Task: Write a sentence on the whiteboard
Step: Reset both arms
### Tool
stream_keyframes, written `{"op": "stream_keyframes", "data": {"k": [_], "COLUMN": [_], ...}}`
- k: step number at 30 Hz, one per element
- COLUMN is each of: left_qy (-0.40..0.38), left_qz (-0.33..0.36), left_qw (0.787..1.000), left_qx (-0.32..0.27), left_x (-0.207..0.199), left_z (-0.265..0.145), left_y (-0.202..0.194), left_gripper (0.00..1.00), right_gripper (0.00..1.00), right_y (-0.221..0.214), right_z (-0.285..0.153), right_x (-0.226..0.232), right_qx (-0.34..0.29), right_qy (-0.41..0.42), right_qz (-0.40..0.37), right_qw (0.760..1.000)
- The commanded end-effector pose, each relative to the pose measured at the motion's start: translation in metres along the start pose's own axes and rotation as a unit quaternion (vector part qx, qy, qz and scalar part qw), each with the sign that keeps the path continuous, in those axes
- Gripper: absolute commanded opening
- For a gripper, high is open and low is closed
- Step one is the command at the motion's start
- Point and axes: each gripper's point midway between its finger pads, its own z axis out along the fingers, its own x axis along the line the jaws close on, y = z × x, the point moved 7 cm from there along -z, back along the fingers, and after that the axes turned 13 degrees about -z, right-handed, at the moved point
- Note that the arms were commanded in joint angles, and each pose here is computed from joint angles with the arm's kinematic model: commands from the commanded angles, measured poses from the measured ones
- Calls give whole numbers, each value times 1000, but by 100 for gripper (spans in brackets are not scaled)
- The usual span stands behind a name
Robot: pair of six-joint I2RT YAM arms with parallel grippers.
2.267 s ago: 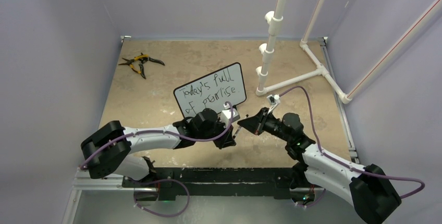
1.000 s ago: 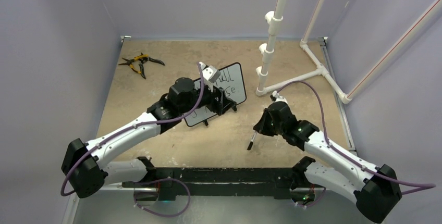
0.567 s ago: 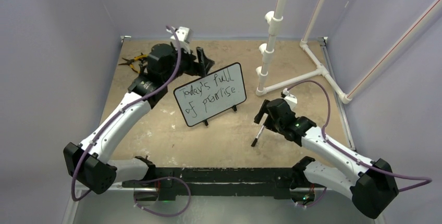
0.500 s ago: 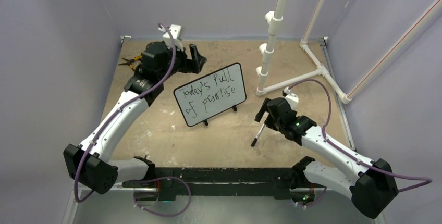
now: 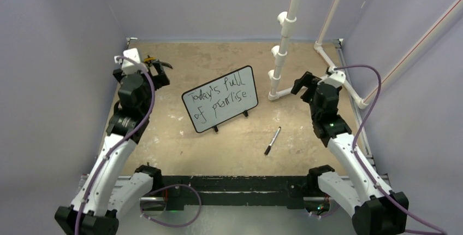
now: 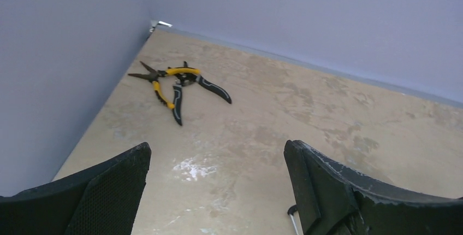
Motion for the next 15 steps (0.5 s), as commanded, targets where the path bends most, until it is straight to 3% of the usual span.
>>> {"op": "stream_keyframes", "data": {"k": [1, 6, 15], "left_qy": [42, 60, 61], "left_qz": [8, -3, -15], "left_qw": [997, 995, 994], "left_qx": [-63, -78, -92], "left_x": [24, 35, 37], "left_z": [-15, -27, -33], "left_y": [3, 3, 7], "left_gripper": [93, 96, 98], "right_gripper": [99, 99, 99], "right_y": [69, 80, 84], "right_z": [-16, -37, -50], "right_x": [7, 1, -6], "right_qx": [-194, -270, -290], "right_qy": [50, 60, 51], "right_qz": [-78, -77, -72], "right_qw": [977, 958, 953]}}
